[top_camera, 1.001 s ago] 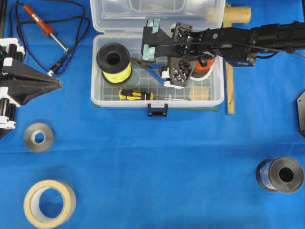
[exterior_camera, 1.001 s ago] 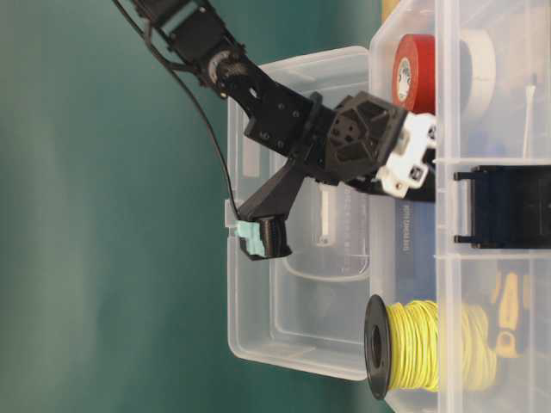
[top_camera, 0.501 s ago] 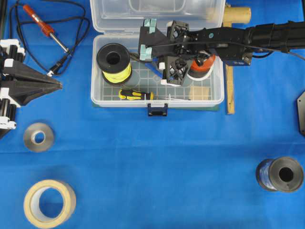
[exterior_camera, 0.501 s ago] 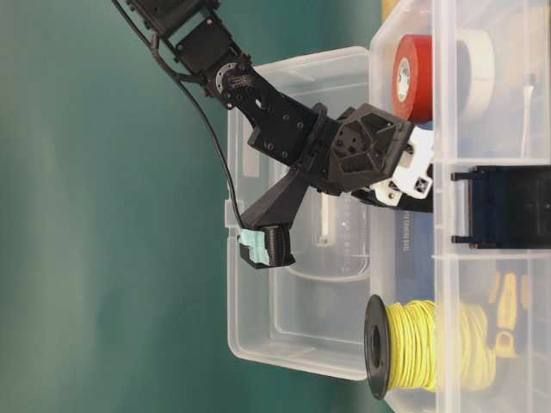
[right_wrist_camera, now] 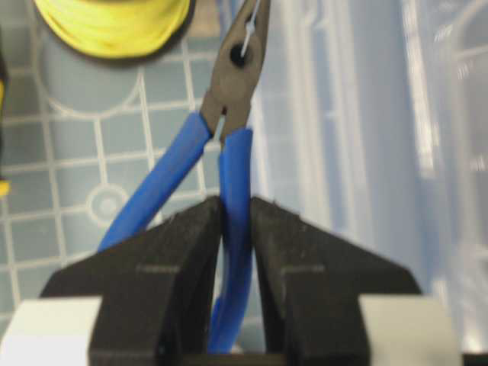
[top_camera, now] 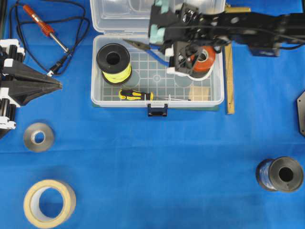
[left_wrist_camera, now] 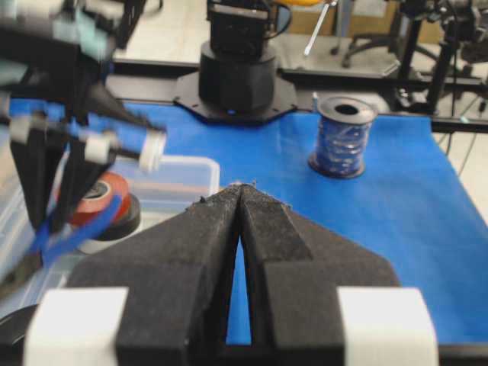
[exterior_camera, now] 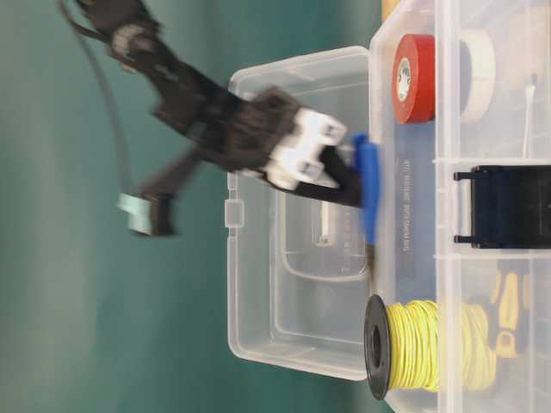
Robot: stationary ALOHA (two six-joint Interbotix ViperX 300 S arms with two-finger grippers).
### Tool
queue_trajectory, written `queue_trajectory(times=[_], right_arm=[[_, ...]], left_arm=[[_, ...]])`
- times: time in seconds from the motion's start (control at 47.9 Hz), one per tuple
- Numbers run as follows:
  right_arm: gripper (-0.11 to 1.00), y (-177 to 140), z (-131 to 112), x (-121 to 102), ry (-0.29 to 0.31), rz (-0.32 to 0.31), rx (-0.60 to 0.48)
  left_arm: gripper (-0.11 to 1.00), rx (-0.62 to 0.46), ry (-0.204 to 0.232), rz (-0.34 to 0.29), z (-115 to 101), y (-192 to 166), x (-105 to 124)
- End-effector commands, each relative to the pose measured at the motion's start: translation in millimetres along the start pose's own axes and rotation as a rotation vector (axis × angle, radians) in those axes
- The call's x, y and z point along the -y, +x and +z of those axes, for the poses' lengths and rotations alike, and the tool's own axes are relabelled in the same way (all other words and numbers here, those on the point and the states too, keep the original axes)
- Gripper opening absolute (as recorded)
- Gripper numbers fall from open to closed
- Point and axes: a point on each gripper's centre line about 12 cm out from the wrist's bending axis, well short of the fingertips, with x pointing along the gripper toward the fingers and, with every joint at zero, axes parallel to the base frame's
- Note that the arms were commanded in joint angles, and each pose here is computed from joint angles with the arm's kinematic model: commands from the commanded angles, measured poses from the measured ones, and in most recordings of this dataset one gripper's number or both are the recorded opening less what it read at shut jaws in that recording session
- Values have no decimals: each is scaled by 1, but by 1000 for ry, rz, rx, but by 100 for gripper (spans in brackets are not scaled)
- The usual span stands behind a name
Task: Pick the nipper from the toolbox among several items.
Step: 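Lift the pliers out of the toolbox and carry them toward the front right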
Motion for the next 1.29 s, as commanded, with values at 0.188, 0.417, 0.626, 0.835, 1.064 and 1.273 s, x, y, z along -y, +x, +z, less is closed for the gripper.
queue_trajectory(times=[0.188, 0.417, 0.626, 0.835, 1.064, 1.273], right_arm=[[14, -74, 19, -4, 14, 6, 146], [14, -96, 6, -58, -35, 122, 208], [14, -102, -10, -118, -88, 249, 200], [14, -78, -34, -168, -148, 327, 117], [14, -37, -60, -197, -90, 352, 23], [14, -6, -77, -205, -21, 348, -27]], left_arm=[[0, 14, -3, -2, 5, 1, 0], [0, 15, -3, -2, 5, 1, 0], [0, 17, -2, 0, 5, 1, 0], [0, 17, -3, 0, 5, 1, 0], [0, 20, -3, -2, 5, 1, 0], [0, 15, -3, 0, 4, 1, 0]])
